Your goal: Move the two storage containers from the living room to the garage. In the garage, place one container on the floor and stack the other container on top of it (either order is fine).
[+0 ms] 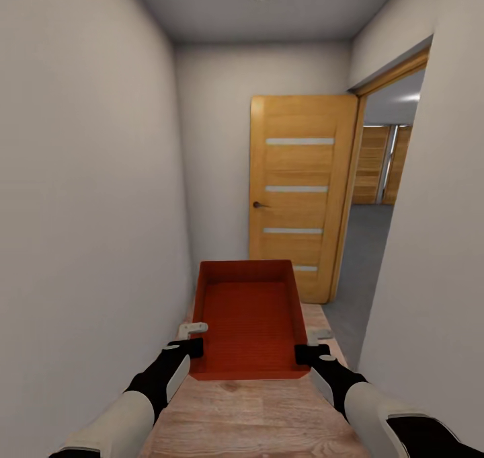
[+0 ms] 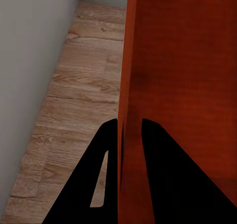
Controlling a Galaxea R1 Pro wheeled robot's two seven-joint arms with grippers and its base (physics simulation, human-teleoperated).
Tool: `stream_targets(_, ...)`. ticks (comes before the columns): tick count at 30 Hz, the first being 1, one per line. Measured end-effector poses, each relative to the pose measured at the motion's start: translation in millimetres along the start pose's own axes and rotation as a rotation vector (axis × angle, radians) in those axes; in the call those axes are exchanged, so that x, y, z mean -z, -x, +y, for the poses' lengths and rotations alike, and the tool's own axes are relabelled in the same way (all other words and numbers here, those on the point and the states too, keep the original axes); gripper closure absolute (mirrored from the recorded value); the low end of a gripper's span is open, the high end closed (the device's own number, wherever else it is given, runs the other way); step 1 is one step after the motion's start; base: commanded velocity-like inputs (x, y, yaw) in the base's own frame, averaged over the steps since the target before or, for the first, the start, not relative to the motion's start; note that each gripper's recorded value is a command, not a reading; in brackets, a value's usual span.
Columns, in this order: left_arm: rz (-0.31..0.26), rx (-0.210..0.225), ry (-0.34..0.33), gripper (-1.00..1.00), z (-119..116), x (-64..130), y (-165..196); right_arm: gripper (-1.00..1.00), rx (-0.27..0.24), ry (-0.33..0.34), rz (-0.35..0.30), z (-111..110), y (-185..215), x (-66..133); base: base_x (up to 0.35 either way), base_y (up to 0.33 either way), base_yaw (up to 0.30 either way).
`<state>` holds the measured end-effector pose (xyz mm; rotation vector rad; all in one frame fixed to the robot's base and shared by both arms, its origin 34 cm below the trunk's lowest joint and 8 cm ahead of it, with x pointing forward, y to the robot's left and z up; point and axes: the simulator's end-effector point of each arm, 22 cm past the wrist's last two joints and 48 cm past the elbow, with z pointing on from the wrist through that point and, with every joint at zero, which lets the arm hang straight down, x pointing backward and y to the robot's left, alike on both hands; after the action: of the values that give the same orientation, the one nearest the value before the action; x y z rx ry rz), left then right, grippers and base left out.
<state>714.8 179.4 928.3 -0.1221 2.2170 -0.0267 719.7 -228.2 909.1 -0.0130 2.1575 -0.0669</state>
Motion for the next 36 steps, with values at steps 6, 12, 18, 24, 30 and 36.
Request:
stream_targets(6, 0.000, 0.000, 0.000, 1.00, 0.0, 0.0, 0.1, 1.00, 0.000, 0.000, 0.000, 0.0, 0.0, 0.0, 0.324, 0.000, 0.000)
stream_targets(12, 0.002, -0.001, -0.001, 1.00, 0.0, -0.2, -1.0, 1.00, 0.000, 0.000, 0.002, 0.0, -1.0, 0.0, 0.324, 0.000, 0.000)
stream_targets(18, 0.004, -0.002, -0.001, 1.00, 0.1, -0.3, -1.9, 1.00, 0.000, 0.000, 0.003, -0.1, -1.8, 0.1, 0.324, 0.000, 0.000)
stream_targets(24, 0.004, -0.002, -0.001, 1.00, 0.8, -0.5, -1.9, 1.00, 0.000, 0.000, 0.003, 0.6, -1.7, 0.1, 0.324, 0.000, 0.000)
stream_targets(30, 0.004, -0.002, -0.001, 1.00, 0.8, -0.5, -1.9, 1.00, 0.000, 0.000, 0.003, 0.7, -1.7, 0.1, 0.324, 0.000, 0.000)
stream_targets(36, 0.001, 0.004, -0.002, 1.00, 2.1, -2.0, -0.3, 1.00, 0.004, 0.003, -0.002, 2.0, 0.6, -1.4, 0.216, 0.000, 0.000)
